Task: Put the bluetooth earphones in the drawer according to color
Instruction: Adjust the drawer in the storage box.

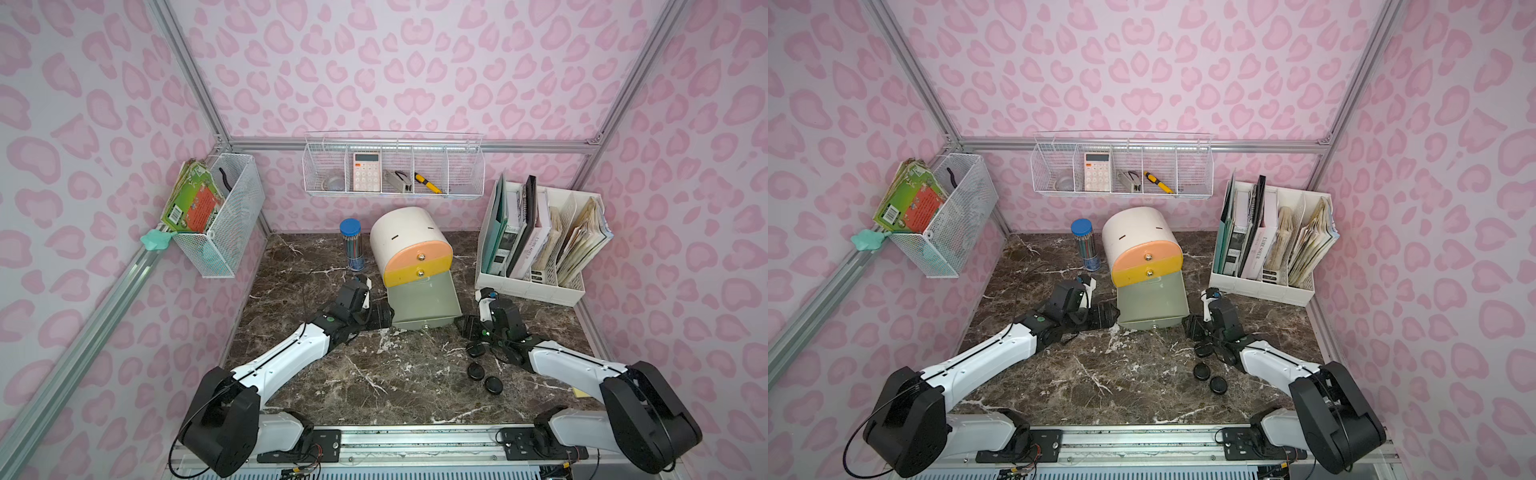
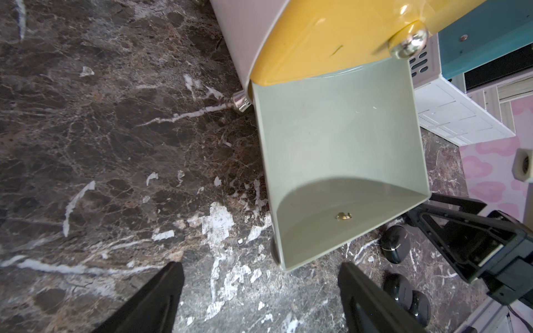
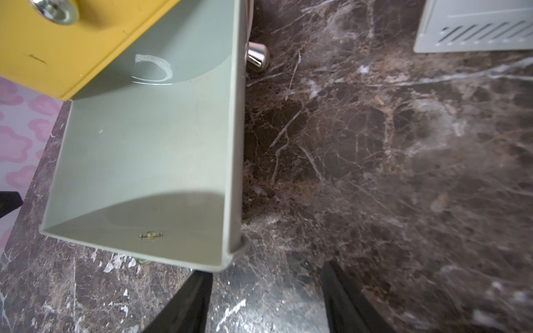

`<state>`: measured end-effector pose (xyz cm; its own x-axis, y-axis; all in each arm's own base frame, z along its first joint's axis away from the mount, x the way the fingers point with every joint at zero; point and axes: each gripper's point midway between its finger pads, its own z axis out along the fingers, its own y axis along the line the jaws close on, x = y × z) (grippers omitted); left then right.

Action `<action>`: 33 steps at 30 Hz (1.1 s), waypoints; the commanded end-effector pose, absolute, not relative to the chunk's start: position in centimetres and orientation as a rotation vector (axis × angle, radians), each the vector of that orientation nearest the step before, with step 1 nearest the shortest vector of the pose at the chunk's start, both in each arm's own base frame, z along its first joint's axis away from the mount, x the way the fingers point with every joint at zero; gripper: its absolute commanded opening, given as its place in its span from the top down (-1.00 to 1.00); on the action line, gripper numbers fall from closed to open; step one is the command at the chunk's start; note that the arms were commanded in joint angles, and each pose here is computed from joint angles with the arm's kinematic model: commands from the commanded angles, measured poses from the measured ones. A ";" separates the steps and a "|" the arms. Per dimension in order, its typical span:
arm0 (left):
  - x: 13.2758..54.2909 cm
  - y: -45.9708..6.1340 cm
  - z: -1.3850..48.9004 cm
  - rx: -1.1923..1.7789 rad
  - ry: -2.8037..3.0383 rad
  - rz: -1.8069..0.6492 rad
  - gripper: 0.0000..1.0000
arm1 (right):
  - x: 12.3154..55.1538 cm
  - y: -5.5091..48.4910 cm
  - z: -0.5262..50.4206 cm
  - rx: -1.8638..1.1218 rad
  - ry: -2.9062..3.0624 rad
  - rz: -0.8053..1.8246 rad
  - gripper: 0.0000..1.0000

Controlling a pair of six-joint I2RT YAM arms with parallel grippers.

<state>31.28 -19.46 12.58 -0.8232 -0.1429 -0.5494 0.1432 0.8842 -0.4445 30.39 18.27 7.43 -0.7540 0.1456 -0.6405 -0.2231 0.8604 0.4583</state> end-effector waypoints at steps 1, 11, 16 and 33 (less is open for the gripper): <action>31.6 -19.5 12.9 0.008 2.442 -0.640 -0.77 | 31.2 19.0 8.4 -0.087 2.285 0.714 -0.25; 31.5 -19.7 12.8 0.016 2.447 -0.639 -0.77 | 32.7 19.1 8.8 -0.079 2.265 0.709 -0.23; 31.4 -19.7 12.9 0.018 2.444 -0.634 -0.77 | 33.3 19.0 8.6 -0.081 2.270 0.716 -0.22; 31.4 -19.7 12.8 0.022 2.443 -0.622 -0.77 | 33.8 21.0 11.4 -0.126 2.152 0.966 0.03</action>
<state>31.23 -19.77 12.67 -0.8203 -0.1332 -0.5561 0.1524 0.8864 -0.4371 32.96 20.08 9.02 -0.7429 0.1749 -0.6461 -0.3152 0.7601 0.5682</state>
